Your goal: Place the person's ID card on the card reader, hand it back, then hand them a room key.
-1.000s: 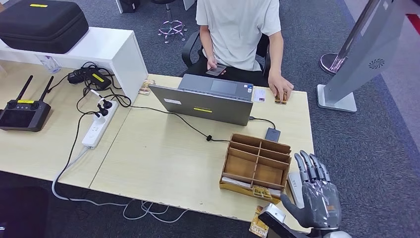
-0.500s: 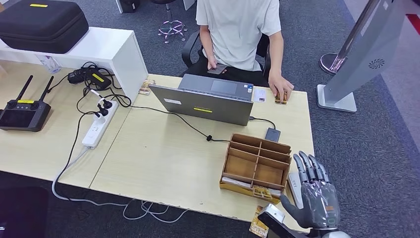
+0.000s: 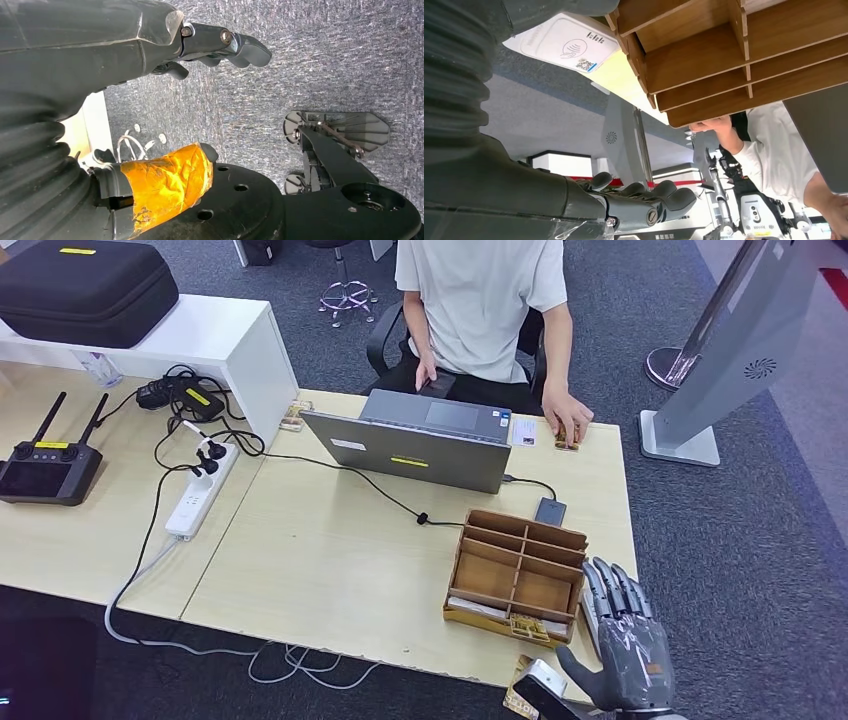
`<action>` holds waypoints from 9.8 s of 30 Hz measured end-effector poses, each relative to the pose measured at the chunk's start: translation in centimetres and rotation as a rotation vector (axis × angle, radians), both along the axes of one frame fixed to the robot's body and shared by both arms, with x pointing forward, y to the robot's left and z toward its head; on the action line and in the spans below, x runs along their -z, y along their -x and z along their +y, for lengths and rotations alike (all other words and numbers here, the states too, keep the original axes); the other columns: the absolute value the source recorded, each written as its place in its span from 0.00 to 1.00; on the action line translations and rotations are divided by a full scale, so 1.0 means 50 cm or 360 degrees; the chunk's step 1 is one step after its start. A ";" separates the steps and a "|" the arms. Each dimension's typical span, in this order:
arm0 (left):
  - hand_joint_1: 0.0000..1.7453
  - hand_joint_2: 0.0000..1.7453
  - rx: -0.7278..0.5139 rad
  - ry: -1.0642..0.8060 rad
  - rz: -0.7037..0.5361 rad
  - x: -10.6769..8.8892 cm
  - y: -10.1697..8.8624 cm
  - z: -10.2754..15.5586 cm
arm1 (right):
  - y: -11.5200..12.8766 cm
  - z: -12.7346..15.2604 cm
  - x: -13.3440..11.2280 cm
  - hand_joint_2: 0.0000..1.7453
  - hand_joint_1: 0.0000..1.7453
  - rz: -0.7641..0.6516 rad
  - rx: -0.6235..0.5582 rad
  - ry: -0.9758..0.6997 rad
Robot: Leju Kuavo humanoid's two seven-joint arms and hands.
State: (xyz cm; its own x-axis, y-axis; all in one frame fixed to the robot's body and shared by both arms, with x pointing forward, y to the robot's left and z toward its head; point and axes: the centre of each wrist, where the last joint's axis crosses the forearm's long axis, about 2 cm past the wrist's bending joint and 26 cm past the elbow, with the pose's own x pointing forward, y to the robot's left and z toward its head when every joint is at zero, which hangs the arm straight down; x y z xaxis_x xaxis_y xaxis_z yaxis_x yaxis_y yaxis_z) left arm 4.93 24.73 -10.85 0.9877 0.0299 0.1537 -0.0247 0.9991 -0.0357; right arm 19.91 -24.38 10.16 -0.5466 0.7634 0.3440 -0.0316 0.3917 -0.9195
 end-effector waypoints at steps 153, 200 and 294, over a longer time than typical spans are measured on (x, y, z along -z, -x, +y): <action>0.00 1.00 0.0009 0.0003 -0.0004 0.000 -0.001 0.001 | -0.025 0.081 0.087 1.00 1.00 0.0279 -0.0186 -0.0038; 0.00 1.00 0.0265 -0.0085 -0.0063 0.000 -0.010 0.024 | -0.406 0.144 -0.312 1.00 1.00 -0.0205 0.0094 -0.0473; 0.00 1.00 0.0381 -0.0094 -0.0080 0.001 -0.005 0.020 | -0.331 -0.397 0.003 1.00 0.00 0.0359 0.1843 -0.0170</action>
